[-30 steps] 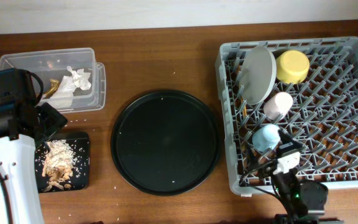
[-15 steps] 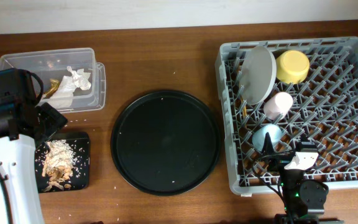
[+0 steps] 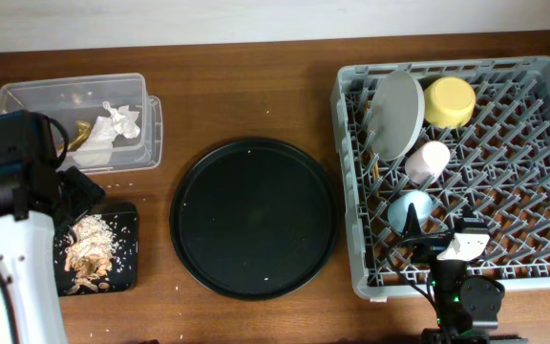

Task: Sort waste into correct bins and load items into the dishwasher rack

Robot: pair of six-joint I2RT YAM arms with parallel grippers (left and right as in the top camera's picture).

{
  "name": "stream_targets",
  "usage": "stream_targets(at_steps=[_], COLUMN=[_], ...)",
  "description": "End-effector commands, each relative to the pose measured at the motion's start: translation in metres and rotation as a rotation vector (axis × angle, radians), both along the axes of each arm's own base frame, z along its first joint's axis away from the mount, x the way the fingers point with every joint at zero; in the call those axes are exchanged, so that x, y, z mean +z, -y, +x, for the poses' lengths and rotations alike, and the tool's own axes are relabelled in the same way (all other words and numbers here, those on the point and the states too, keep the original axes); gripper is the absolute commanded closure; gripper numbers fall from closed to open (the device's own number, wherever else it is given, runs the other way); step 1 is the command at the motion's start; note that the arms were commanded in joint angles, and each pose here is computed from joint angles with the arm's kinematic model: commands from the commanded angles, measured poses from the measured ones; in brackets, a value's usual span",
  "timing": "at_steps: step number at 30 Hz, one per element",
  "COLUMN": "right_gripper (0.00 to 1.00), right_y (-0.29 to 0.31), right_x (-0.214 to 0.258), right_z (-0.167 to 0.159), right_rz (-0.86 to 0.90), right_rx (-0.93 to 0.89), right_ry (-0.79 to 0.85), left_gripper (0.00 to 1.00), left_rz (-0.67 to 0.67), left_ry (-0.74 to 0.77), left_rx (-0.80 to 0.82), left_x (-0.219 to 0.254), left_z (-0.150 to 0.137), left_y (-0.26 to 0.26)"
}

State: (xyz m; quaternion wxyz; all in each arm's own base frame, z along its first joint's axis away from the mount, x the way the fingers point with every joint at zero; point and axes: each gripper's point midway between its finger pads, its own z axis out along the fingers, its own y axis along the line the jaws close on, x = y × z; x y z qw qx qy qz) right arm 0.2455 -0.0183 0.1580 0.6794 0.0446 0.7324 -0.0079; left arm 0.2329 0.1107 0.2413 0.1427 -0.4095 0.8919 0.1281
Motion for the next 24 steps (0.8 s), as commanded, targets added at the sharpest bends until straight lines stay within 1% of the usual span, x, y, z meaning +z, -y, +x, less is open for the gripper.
stream_targets(at_steps=[1,2,3,4,6,7,8,9,10,12,14,15,16,18,21,23,24], right_gripper=[0.01,0.01,0.01,0.01,0.01,0.01,0.01,0.01,0.01,0.01,0.01,0.01,0.01,0.01,0.01,0.01,0.01], right_y=[0.004,0.004,0.004,0.004,0.004,0.004,0.004,0.004,0.004,0.004,0.004,0.004,0.004,0.004,0.004,0.004,0.004], right_x=[-0.003,-0.003,-0.003,-0.003,-0.003,-0.003,-0.003,-0.003,-0.003,-0.003,-0.003,-0.003,-0.003,-0.003,-0.003,-0.003,-0.003], right_z=[-0.001,-0.001,-0.001,-0.001,-0.001,-0.001,-0.001,-0.001,-0.001,-0.001,-0.001,-0.001,-0.001,-0.001,-0.001,-0.001,-0.001], right_rz=[0.0,0.0,0.0,0.0,0.0,0.0,0.0,0.0,0.0,0.0,0.0,0.0,0.0,0.0,0.0,0.0,0.0], right_rx=[-0.023,-0.023,-0.023,-0.023,-0.023,-0.023,-0.023,-0.023,-0.023,-0.023,-0.023,-0.023,-0.023,-0.023,-0.023,-0.023,-0.023], right_ry=[-0.003,-0.003,-0.003,-0.003,-0.003,-0.003,-0.003,-0.003,-0.003,-0.003,-0.003,-0.003,-0.003,-0.003,-0.003,-0.003,-0.003], left_gripper=[0.01,0.01,0.01,0.01,0.01,0.01,0.01,0.01,0.01,0.01,0.01,0.01,0.01,0.01,0.01,0.01,0.01], left_rz=[0.035,0.032,0.029,0.019,-0.007,0.002,0.016,0.022,0.014,0.02,0.074,0.094,0.099,0.111,0.127,0.177,0.227], left_ry=[0.045,0.079,0.119,0.155,0.325,0.398,0.436,0.442,0.417,0.431,0.4,0.423,0.479,0.664,0.799,0.93,1.014], left_rx=[-0.028,-0.038,-0.088,-0.178,-0.434,-0.475,-0.476,-0.473,-0.474,-0.475,-0.587,-0.628,-0.691,-0.864,-0.907,-0.929,-0.929], left_x=[0.001,-0.008,-0.02,-0.028,-0.043,-0.047,-0.053,-0.059,-0.065,-0.063,-0.073,-0.077,-0.077,-0.07,-0.077,-0.071,-0.066], left_z=[-0.024,-0.026,-0.028,-0.024,-0.011,-0.012,-0.02,-0.03,-0.044,-0.044,-0.049,-0.052,-0.049,-0.036,-0.02,-0.003,0.005], left_y=[0.003,0.007,0.017,0.029,0.069,0.077,0.077,0.077,0.078,0.078,0.079,0.081,0.089,0.115,0.125,0.128,0.128])
